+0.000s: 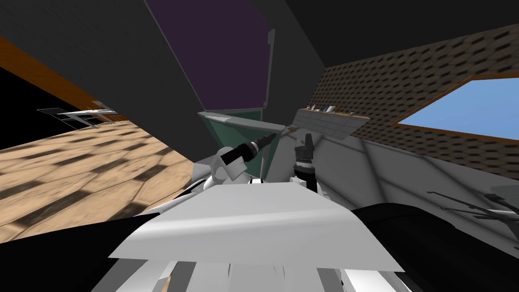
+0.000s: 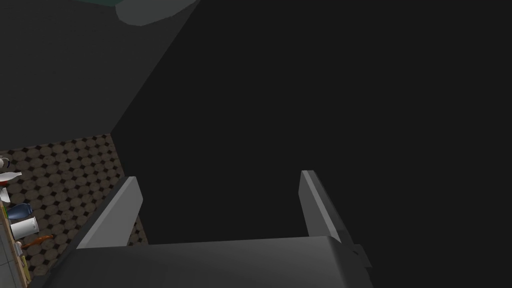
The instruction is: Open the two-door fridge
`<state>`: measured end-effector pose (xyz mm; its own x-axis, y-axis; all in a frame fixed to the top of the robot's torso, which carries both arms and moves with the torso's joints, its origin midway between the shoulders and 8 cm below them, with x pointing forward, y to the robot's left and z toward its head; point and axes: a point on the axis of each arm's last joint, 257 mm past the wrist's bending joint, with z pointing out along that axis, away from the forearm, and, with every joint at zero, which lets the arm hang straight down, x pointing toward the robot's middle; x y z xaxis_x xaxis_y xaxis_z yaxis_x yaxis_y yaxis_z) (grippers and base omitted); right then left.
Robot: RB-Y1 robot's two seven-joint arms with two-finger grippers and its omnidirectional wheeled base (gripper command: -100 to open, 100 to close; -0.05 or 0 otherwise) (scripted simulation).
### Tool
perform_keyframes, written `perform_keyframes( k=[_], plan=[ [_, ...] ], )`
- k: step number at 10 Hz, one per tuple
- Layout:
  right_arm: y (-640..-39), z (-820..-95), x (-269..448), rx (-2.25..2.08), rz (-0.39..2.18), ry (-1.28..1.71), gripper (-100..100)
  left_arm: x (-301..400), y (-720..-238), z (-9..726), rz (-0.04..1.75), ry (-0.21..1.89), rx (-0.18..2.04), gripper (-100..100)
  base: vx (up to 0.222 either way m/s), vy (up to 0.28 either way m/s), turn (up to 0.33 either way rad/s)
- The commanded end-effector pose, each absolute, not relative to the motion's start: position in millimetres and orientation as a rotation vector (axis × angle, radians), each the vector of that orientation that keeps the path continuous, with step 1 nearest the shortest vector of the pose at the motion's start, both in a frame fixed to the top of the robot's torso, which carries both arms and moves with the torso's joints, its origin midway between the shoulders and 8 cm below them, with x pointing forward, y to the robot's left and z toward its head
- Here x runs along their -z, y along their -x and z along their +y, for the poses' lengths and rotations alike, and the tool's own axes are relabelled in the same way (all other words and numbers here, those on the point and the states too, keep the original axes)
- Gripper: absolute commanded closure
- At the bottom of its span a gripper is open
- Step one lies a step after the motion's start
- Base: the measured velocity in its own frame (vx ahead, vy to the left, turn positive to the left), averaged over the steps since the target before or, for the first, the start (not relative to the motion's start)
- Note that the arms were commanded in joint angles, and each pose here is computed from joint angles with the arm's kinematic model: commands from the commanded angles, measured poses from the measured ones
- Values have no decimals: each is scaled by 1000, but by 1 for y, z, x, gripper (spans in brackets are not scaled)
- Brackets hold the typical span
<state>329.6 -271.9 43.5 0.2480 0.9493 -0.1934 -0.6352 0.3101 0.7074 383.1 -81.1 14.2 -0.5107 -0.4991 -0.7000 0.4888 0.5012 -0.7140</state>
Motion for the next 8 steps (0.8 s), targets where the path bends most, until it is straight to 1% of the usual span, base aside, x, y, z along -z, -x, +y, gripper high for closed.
perform_keyframes(
  k=[1, 2, 3, 8],
  plan=[
    [-330, -272, -43, -1158, 676, -555, 0, -32, -368, -79, 1712, -12, 1225, -100, 27, -34, 54],
    [-330, -272, -43, -1158, 676, -555, 0, -27, -372, -80, 1714, -5, 1219, -100, 12, -14, 13],
    [-330, -272, -43, -1158, 676, -555, 0, -27, -372, -79, 1716, -4, 1216, 0, 0, 0, 0],
    [-330, -272, -43, -1158, 676, -555, 0, -26, -374, -77, 1718, 0, 1208, 0, 0, 0, 0]
  ],
)
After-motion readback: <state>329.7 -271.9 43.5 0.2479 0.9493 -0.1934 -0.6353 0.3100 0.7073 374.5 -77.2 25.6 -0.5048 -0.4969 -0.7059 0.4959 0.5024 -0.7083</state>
